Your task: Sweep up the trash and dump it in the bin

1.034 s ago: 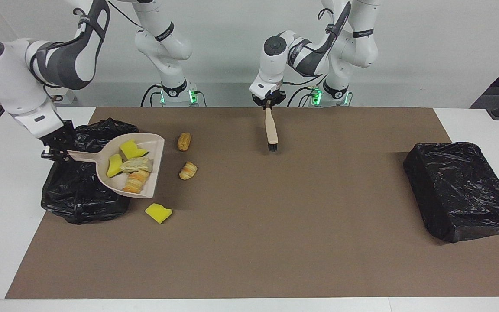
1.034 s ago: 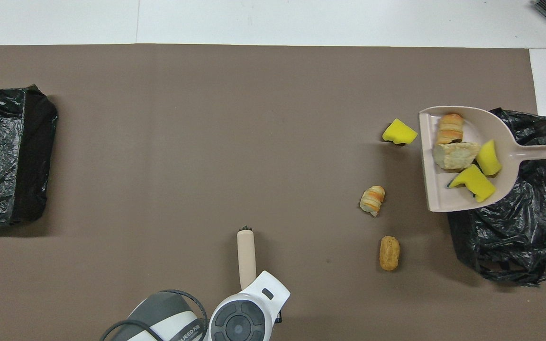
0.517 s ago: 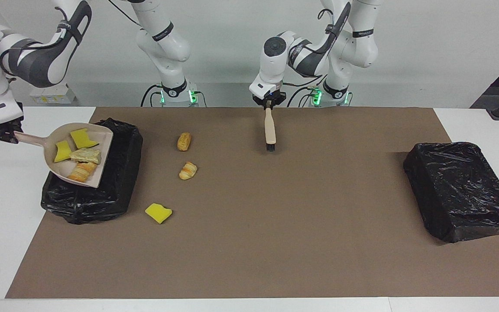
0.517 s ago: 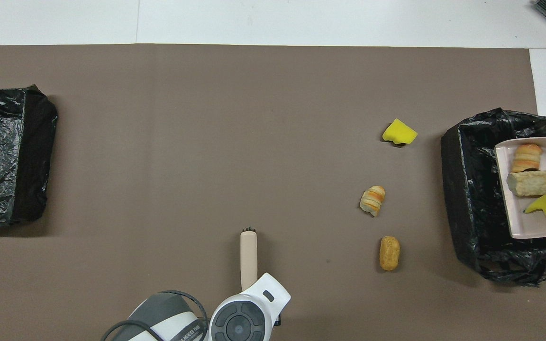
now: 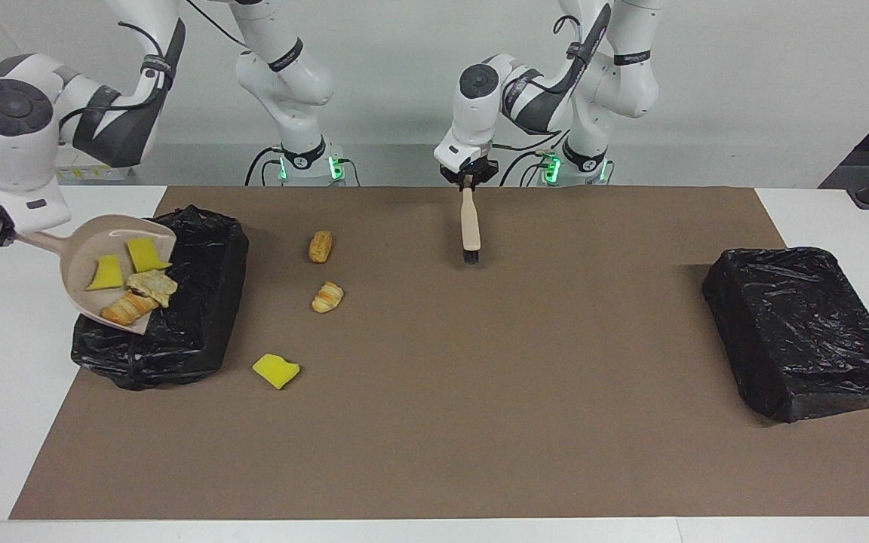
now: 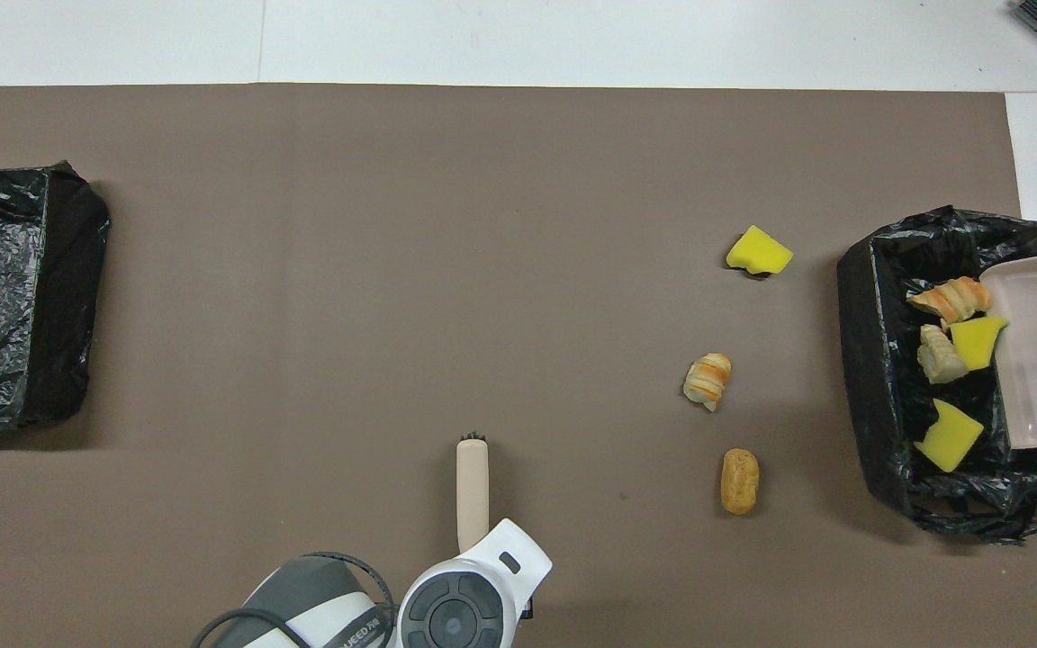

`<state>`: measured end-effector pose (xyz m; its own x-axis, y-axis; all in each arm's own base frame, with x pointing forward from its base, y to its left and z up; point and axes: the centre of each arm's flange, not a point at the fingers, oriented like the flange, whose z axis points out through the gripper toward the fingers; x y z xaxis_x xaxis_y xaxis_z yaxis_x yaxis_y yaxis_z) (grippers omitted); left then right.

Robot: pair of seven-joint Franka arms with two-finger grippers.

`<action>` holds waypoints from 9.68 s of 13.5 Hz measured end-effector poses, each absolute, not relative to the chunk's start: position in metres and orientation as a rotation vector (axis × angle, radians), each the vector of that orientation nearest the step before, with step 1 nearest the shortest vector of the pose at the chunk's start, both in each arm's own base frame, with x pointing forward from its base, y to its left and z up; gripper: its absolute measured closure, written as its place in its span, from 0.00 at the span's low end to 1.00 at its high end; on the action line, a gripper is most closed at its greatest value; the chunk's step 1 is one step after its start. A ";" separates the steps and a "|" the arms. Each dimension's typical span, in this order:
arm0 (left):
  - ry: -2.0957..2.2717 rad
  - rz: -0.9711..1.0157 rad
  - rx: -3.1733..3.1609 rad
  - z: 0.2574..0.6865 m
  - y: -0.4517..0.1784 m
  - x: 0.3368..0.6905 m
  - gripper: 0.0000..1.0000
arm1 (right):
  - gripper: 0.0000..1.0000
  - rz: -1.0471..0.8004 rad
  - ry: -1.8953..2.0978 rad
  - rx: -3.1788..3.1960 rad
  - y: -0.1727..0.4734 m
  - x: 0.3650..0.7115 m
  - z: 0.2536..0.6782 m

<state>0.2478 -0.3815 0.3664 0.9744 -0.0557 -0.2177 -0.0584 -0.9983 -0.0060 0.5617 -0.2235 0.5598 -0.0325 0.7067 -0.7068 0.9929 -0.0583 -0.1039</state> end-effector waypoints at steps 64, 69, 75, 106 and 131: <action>0.246 -0.041 -3.177 0.651 -0.089 0.533 0.00 | 0.00 -0.125 -0.272 3.152 0.413 0.310 0.404; 0.228 -0.186 -3.194 0.634 -0.130 0.552 0.00 | 0.07 -0.132 -0.234 3.122 0.427 0.234 0.358; 0.465 -0.135 -3.203 0.532 -0.268 0.569 0.00 | 0.22 -0.147 -0.190 3.095 0.429 0.207 0.339; 1.729 0.134 -2.517 0.400 -0.327 0.519 0.68 | 0.74 -0.080 0.447 2.712 0.093 0.567 0.440; 2.027 0.309 -2.254 0.375 -0.331 0.422 0.68 | 0.74 -0.521 0.506 3.065 0.177 0.520 0.427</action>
<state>0.4224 -0.3308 0.3751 0.0964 -0.9725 -0.2121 -0.9915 -0.1125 0.0651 0.5204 0.1774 0.4266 0.8936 0.3142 -0.3205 0.3113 -0.9483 -0.0614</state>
